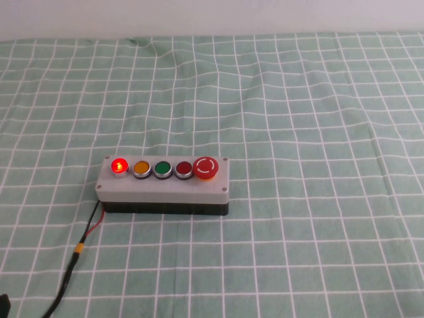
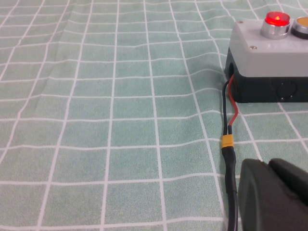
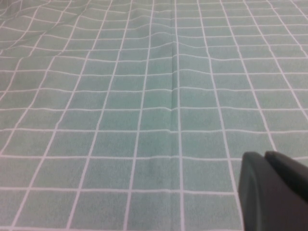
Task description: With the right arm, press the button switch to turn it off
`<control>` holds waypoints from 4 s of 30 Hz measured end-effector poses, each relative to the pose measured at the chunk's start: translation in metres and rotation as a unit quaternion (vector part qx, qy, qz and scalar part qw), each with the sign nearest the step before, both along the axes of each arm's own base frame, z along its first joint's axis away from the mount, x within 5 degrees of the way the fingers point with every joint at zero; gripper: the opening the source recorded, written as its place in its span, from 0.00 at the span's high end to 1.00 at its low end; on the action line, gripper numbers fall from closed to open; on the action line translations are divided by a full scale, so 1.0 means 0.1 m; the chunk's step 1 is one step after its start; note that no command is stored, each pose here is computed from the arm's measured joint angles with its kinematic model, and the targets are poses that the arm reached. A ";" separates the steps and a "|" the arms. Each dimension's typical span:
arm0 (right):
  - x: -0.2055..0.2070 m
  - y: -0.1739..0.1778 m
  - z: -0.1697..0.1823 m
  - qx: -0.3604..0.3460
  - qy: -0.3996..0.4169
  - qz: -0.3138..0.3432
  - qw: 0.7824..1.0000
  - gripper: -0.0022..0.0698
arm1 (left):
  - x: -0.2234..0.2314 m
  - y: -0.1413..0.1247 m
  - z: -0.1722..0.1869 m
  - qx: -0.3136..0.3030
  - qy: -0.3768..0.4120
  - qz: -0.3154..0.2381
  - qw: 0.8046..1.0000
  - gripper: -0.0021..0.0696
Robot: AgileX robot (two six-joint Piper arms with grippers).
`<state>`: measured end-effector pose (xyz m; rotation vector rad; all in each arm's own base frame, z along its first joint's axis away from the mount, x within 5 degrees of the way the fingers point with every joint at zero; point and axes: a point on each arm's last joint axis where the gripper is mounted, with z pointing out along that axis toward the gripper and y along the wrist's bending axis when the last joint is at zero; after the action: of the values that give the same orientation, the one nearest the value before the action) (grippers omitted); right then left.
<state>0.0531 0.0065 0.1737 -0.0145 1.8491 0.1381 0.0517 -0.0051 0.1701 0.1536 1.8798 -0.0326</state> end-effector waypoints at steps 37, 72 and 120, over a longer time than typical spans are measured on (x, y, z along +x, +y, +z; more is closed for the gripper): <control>-0.05 -0.05 0.64 0.031 -0.351 -0.024 0.935 0.99 | 0.00 0.00 0.00 0.000 0.000 0.000 1.000 0.98; -0.06 -0.01 1.82 0.206 -0.181 -0.017 0.962 0.99 | 0.00 0.00 0.00 0.000 0.000 0.000 1.000 0.98; 2.28 1.62 1.73 0.019 0.163 0.397 0.903 0.99 | 0.00 0.00 0.00 0.000 0.000 0.000 1.000 0.98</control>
<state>0.2809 0.1684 0.3472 -0.7656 2.0724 0.7850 0.0517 -0.0051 0.1701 0.1536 1.8798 -0.0326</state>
